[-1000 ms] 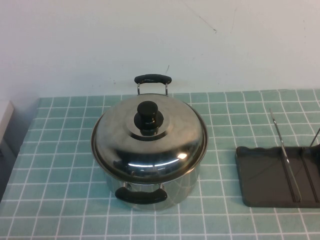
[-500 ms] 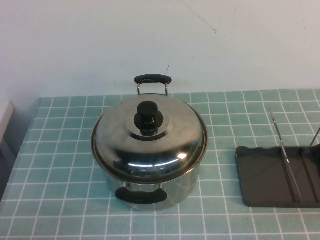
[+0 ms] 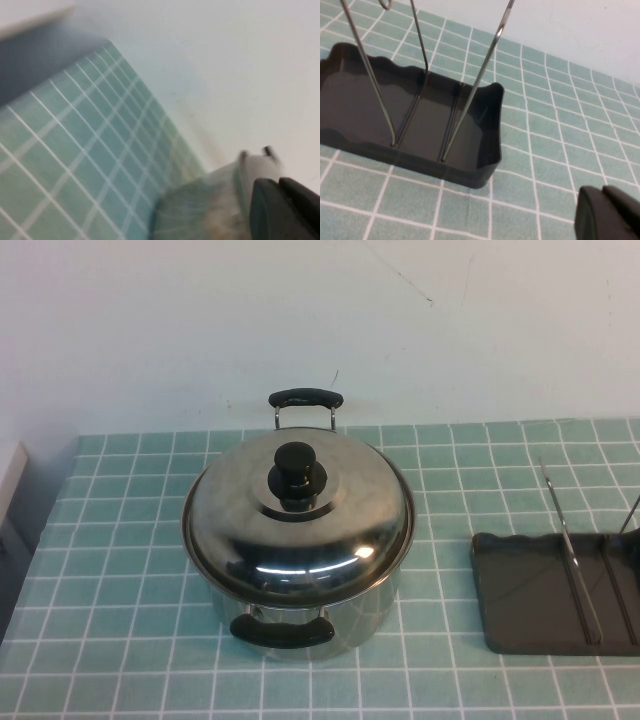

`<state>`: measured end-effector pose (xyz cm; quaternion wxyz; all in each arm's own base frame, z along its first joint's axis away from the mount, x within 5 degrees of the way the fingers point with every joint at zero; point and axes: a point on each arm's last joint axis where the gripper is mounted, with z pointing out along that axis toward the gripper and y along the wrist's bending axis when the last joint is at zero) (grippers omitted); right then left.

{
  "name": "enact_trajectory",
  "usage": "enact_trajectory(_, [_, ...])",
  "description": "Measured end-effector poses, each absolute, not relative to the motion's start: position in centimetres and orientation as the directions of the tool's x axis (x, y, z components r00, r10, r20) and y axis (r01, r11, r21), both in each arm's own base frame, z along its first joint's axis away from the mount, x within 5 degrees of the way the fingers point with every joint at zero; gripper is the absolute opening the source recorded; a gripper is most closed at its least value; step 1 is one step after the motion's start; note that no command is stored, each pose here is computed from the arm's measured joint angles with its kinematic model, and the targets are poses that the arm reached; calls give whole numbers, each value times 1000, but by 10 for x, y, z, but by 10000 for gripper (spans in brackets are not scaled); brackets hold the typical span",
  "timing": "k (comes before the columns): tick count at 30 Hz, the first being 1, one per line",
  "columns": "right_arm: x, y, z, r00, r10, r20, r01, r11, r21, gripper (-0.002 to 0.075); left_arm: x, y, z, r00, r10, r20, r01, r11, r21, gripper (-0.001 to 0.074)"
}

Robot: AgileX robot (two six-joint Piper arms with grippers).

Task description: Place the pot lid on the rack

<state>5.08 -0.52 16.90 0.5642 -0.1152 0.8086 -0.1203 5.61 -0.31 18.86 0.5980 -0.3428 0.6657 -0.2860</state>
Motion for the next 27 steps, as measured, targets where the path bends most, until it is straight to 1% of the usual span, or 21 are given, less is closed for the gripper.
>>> enact_trajectory(1, [51,-5,169,-337,-322,-885,-51,945,-324,-2,56,-4,190,-38,-868,-496,-97,497,-863,-4])
enact_trajectory(2, [51,-5,169,-333,-324,-886,-50,944,-327,-2,56,-5,191,-33,-909,-415,-83,417,-905,-4])
enact_trajectory(3, [51,-5,170,-329,-324,-887,-49,944,-327,-2,57,-6,192,-32,-930,-365,-74,366,-927,-4])
enact_trajectory(4, [51,-5,170,-325,-324,-888,-48,944,-327,-2,57,-6,193,-32,-941,-337,-69,339,-938,-4])
enact_trajectory(6, [52,-5,170,-318,-330,-889,-46,942,-334,-2,57,-7,193,-39,-948,-315,-68,317,-946,-4])
enact_trajectory(11, [52,-6,170,-316,-340,-886,-45,938,-344,-2,57,-8,193,-43,-951,-306,-67,308,-949,-4])
enact_trajectory(13, [52,-5,170,-314,-300,-901,-42,952,-302,-2,57,-8,192,-46,-946,-320,-67,323,-944,-4])
enact_trajectory(14, [52,-3,170,-309,-252,-917,-38,967,-253,-2,56,-8,192,-50,-941,-333,-67,336,-939,-4])
enact_trajectory(15, [52,-1,171,-304,-169,-937,-32,985,-167,-2,56,-9,192,-57,-935,-351,-67,355,-933,-4])
enact_trajectory(16, [52,1,170,-303,-73,-950,-28,997,-67,-2,56,-9,192,-66,-927,-369,-67,373,-925,-4])
enact_trajectory(17, [52,4,171,-300,34,-953,-25,999,44,-2,56,-10,191,-75,-911,-406,-65,410,-910,-4])
enact_trajectory(19, [52,10,173,-295,239,-925,-25,966,258,-2,56,-11,196,-90,-849,-521,-44,526,-849,-4])
enact_trajectory(21, [53,14,175,-291,404,-867,-27,903,429,-2,52,-14,217,-86,-716,-693,23,694,-720,-4])
enact_trajectory(22, [53,16,176,-291,473,-832,-30,864,502,-2,52,-15,227,-90,-655,-750,44,750,-660,-4])
enact_trajectory(23, [53,18,178,-287,527,-800,-33,829,558,-2,51,-16,240,-81,-564,-822,71,819,-569,-4])
enact_trajectory(24, [53,18,179,-282,557,-781,-36,808,589,-2,51,-17,252,-83,-495,-865,88,861,-501,-4])
enact_trajectory(27, [54,18,183,-250,597,-762,-44,779,625,-2,57,-20,278,-118,-386,-915,130,907,-400,-4])
